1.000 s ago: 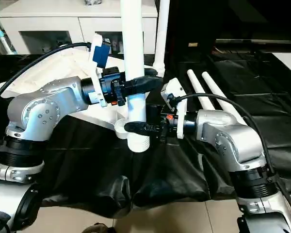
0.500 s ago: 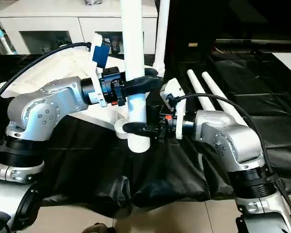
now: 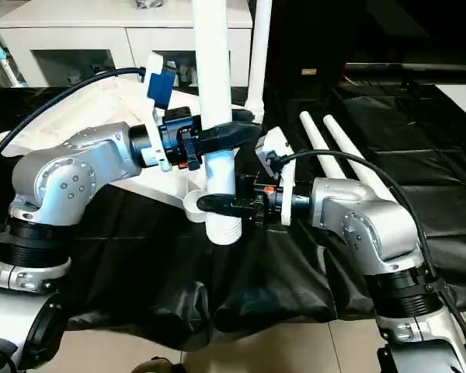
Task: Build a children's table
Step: Pick table leg, then insert table leg to table base
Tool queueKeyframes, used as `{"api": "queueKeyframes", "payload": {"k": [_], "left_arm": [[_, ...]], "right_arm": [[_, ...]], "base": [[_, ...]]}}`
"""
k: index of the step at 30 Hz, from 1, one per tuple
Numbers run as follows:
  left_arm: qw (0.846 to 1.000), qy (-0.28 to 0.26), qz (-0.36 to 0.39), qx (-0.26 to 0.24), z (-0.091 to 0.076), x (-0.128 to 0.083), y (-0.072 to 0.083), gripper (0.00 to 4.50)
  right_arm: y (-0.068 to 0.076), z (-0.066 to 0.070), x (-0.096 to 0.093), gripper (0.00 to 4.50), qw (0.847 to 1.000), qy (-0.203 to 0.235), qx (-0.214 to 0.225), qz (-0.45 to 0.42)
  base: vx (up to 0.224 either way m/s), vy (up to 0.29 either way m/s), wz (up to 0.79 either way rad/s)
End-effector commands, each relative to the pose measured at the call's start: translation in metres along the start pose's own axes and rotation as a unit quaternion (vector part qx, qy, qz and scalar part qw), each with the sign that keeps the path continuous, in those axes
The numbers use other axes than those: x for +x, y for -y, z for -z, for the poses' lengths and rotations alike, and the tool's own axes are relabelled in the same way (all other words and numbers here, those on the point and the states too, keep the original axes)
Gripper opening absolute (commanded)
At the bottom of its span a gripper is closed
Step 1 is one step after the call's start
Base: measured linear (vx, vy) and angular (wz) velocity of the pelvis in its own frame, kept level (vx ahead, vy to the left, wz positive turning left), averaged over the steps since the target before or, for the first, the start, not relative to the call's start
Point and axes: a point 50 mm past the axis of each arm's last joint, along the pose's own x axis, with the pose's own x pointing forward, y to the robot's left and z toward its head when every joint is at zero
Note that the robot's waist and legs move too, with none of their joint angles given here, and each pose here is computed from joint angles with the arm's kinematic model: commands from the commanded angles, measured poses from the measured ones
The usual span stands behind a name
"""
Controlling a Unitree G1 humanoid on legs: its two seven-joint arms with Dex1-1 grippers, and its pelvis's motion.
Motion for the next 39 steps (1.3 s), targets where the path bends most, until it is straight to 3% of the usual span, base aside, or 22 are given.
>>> {"api": "queueKeyframes", "payload": {"k": [1,2,5,9,16,21,24,26,30,31,33,35,36,39], "left_arm": [[1.0,0.006,-0.005,0.023,-0.006,0.0,0.001,1.84],[1.0,0.006,-0.015,0.026,-0.005,0.0,-0.001,1.84],[0.998,0.008,-0.055,0.024,-0.005,-0.001,-0.011,2.54],[1.0,0.012,-0.017,0.001,-0.006,-0.002,-0.005,2.82],[1.0,0.021,-0.021,-0.001,-0.01,-0.003,-0.006,3.38],[0.998,0.039,-0.037,-0.024,-0.014,-0.006,-0.011,3.83],[0.997,0.05,-0.042,-0.028,-0.017,-0.008,-0.013,3.87],[0.996,0.061,-0.066,-0.023,-0.02,-0.012,-0.019,4.11],[0.99,0.064,-0.128,0.015,-0.022,-0.018,-0.033,4.39],[0.978,0.023,-0.194,0.068,-0.016,-0.025,-0.048,4.46],[0.942,-0.094,-0.276,0.166,0.002,-0.035,-0.069,4.49],[0.887,-0.242,-0.282,0.275,0.027,-0.045,-0.083,4.5],[0.886,-0.248,-0.278,0.277,0.028,-0.045,-0.083,4.5],[0.869,-0.335,-0.215,0.295,0.048,-0.052,-0.085,4.5]], "right_arm": [[0.0,-0.006,-0.002,2.1,1.0,0.007,-0.011,0.007],[0.0,-0.006,-0.002,2.0,1.0,0.008,-0.011,0.007],[0.0,-0.007,-0.002,1.88,1.0,0.009,-0.011,0.008],[-0.001,-0.006,-0.002,1.86,1.0,0.01,-0.012,0.008],[0.001,-0.006,-0.001,1.86,1.0,0.015,-0.016,0.022],[0.012,-0.011,-0.001,1.86,0.995,0.053,-0.012,0.082],[0.022,-0.015,-0.002,1.86,0.988,0.075,-0.009,0.133],[0.032,-0.018,-0.005,1.86,0.978,0.098,-0.005,0.182],[0.044,-0.017,-0.01,1.85,0.964,0.095,-0.013,0.248],[0.05,-0.013,-0.013,1.85,0.953,0.084,-0.02,0.29],[0.055,-0.006,-0.016,1.85,0.943,0.065,-0.03,0.326],[0.056,0.004,-0.018,1.85,0.936,0.044,-0.043,0.347],[0.056,0.004,-0.018,1.85,0.936,0.044,-0.043,0.346],[0.051,0.01,-0.017,1.85,0.939,0.042,-0.038,0.338]], "base": [[0.0,0.0,0.0],[0.0,0.0,0.0],[0.0,0.0,0.0],[0.0,0.0,0.0],[0.0,0.0,0.0],[0.0,0.0,0.0],[0.0,0.0,0.0],[0.0,0.0,0.0],[0.0,0.0,0.0],[0.0,0.0,0.0],[0.0,0.0,0.0],[0.0,0.0,0.0],[0.0,0.0,0.0],[0.0,0.0,0.0]]}}
